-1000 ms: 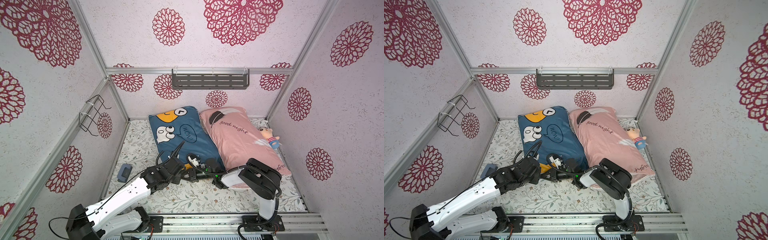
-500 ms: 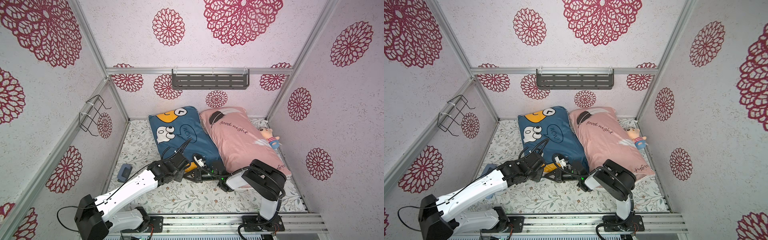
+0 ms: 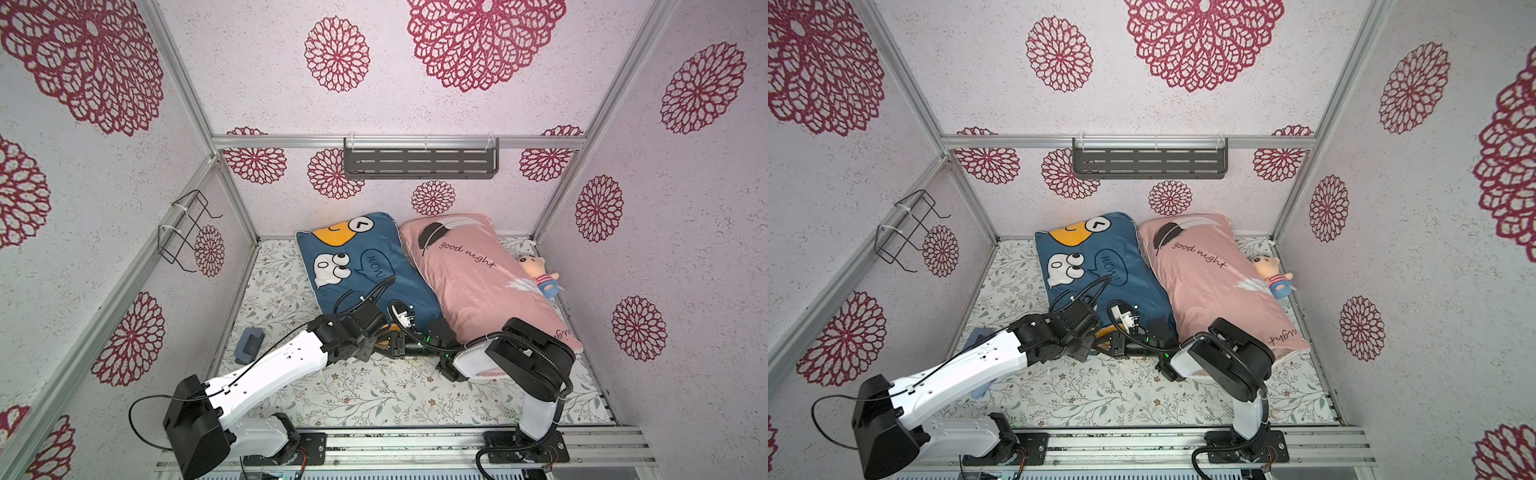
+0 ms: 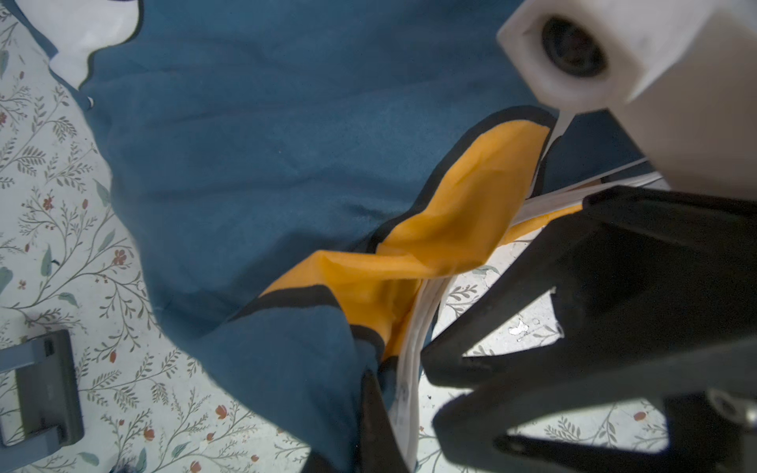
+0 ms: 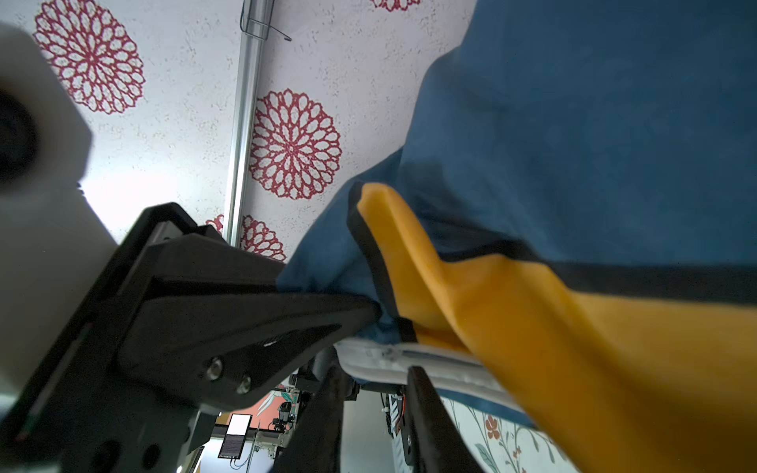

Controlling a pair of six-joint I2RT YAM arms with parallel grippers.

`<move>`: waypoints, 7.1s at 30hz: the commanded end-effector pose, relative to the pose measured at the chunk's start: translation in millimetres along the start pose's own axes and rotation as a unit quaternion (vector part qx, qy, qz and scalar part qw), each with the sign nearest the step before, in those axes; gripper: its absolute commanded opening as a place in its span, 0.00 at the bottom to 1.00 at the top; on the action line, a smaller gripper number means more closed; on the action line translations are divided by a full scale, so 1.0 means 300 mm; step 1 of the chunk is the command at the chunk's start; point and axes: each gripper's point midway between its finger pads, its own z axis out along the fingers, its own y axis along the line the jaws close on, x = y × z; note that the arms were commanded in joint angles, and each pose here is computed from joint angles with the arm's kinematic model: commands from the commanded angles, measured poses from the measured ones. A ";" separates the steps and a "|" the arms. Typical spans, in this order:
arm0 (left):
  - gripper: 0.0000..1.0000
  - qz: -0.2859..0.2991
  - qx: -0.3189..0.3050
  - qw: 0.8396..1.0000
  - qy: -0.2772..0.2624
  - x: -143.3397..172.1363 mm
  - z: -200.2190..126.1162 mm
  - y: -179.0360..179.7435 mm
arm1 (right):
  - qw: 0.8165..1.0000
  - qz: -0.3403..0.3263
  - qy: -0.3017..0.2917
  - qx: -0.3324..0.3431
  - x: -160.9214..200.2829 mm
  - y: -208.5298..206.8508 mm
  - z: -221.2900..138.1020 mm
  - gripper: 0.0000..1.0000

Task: Zip up pillowcases
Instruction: Zip the zipper on the pillowcase, then place the pillowcase at the center of the board, then adjust the pillowcase at the center of the board.

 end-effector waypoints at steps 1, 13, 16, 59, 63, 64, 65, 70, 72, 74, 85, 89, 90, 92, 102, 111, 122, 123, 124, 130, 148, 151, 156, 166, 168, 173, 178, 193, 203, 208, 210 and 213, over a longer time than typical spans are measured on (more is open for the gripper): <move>0.00 0.022 0.018 1.000 -0.011 -0.045 -0.020 -0.046 | 0.999 -0.031 -0.013 -0.038 -0.019 0.070 0.006 0.33; 0.00 0.023 0.036 0.999 -0.005 -0.071 -0.019 -0.092 | 0.998 -0.042 -0.026 -0.026 -0.032 0.041 0.009 0.35; 0.00 0.025 0.040 0.999 -0.010 -0.076 -0.023 -0.097 | 0.999 -0.038 -0.030 -0.021 -0.035 0.022 0.012 0.35; 0.00 -0.004 0.045 0.999 -0.021 -0.047 -0.023 -0.074 | 0.997 -0.041 -0.044 -0.048 -0.042 0.079 -0.010 0.28; 0.00 -0.005 0.046 0.999 -0.021 -0.045 -0.021 -0.074 | 0.997 -0.040 -0.044 -0.046 -0.041 0.076 -0.012 0.24; 0.00 -0.005 0.045 0.999 -0.020 -0.043 -0.020 -0.072 | 0.997 -0.040 -0.046 -0.046 -0.040 0.076 -0.014 0.23; 0.00 -0.006 0.044 0.999 -0.019 -0.041 -0.018 -0.072 | 0.997 -0.040 -0.046 -0.046 -0.039 0.075 -0.017 0.22; 0.00 -0.007 0.045 0.999 -0.017 -0.038 -0.015 -0.070 | 0.997 -0.042 -0.047 -0.046 -0.036 0.082 -0.023 0.21; 0.00 -0.008 0.044 0.999 -0.016 -0.035 -0.013 -0.068 | 0.997 -0.042 -0.047 -0.045 -0.035 0.084 -0.025 0.21; 0.00 -0.009 0.045 0.999 -0.016 -0.036 -0.013 -0.069 | 0.997 -0.044 -0.047 -0.044 -0.035 0.086 -0.027 0.19; 0.00 -0.012 0.045 0.999 -0.016 -0.031 -0.014 -0.067 | 0.997 -0.048 -0.048 -0.037 -0.031 0.079 -0.038 0.14; 0.00 -0.011 0.047 0.999 -0.016 -0.032 -0.015 -0.071 | 0.997 -0.051 -0.048 -0.035 -0.032 0.080 -0.038 0.12; 0.00 -0.013 0.046 0.999 -0.016 -0.033 -0.014 -0.068 | 0.997 -0.051 -0.049 -0.034 -0.032 0.080 -0.038 0.11; 0.00 -0.012 0.047 0.999 -0.017 -0.034 -0.016 -0.069 | 0.997 -0.053 -0.049 -0.031 -0.033 0.079 -0.038 0.08; 0.00 -0.018 0.041 0.999 -0.021 -0.033 -0.015 -0.059 | 0.997 -0.055 -0.049 -0.017 -0.027 0.064 -0.040 0.00; 0.00 -0.031 0.023 0.999 -0.028 -0.020 -0.019 -0.024 | 0.994 -0.071 -0.055 0.057 -0.014 -0.002 -0.061 0.00; 0.00 -0.060 0.005 0.997 -0.040 0.000 -0.039 0.040 | 0.988 -0.072 -0.060 0.119 0.001 -0.066 -0.081 0.00; 0.00 -0.064 0.004 0.997 -0.040 0.003 -0.039 0.049 | 0.987 -0.073 -0.059 0.127 0.004 -0.073 -0.084 0.00; 0.00 -0.068 0.002 0.997 -0.039 0.007 -0.039 0.057 | 0.986 -0.076 -0.060 0.136 0.003 -0.078 -0.088 0.00; 0.00 -0.085 -0.016 0.996 -0.025 0.034 -0.026 0.102 | 0.974 -0.087 -0.057 0.202 0.003 -0.120 -0.120 0.00; 0.00 -0.186 -0.098 0.978 0.009 0.182 0.029 0.271 | 0.918 -0.083 -0.071 0.382 0.007 -0.238 -0.227 0.00; 0.00 -0.207 -0.110 0.972 0.013 0.211 0.030 0.306 | 0.907 -0.081 -0.072 0.407 0.012 -0.257 -0.254 0.00; 0.00 -0.238 -0.123 0.963 0.009 0.242 0.023 0.350 | 0.889 -0.081 -0.068 0.446 0.020 -0.281 -0.300 0.00; 0.00 -0.277 -0.154 0.948 0.018 0.276 0.037 0.416 | 0.846 -0.072 -0.051 0.525 0.074 -0.324 -0.447 0.00; 0.00 -0.287 -0.157 0.945 0.019 0.282 0.044 0.430 | 0.833 -0.069 -0.048 0.547 0.089 -0.332 -0.494 0.00; 0.00 -0.312 -0.153 0.938 0.015 0.286 0.067 0.446 | 0.814 -0.055 -0.046 0.577 0.126 -0.354 -0.583 0.00; 0.00 -0.317 -0.152 0.936 0.015 0.285 0.080 0.450 | 0.807 -0.046 -0.044 0.587 0.148 -0.376 -0.615 0.00; 0.46 -0.326 -0.166 0.931 -0.011 0.195 0.011 0.508 | 0.825 -0.092 -0.023 0.558 0.089 -0.219 -0.580 0.51; 0.98 -0.226 -0.109 0.959 -0.133 -0.293 -0.172 0.459 | 0.784 -0.089 -0.090 0.608 -0.100 0.018 -0.814 0.93; 0.98 -0.146 -0.059 0.977 -0.141 -0.490 -0.137 0.240 | 0.739 -0.070 -0.128 0.658 -0.203 0.076 -1.016 0.96; 0.98 -0.117 -0.020 0.981 -0.156 -0.558 -0.130 0.114 | 0.727 -0.061 -0.150 0.667 -0.249 0.090 -1.102 0.96; 0.98 -0.101 0.067 0.980 -0.159 -0.635 -0.080 -0.084 | 0.718 -0.039 -0.183 0.670 -0.312 0.087 -1.233 0.96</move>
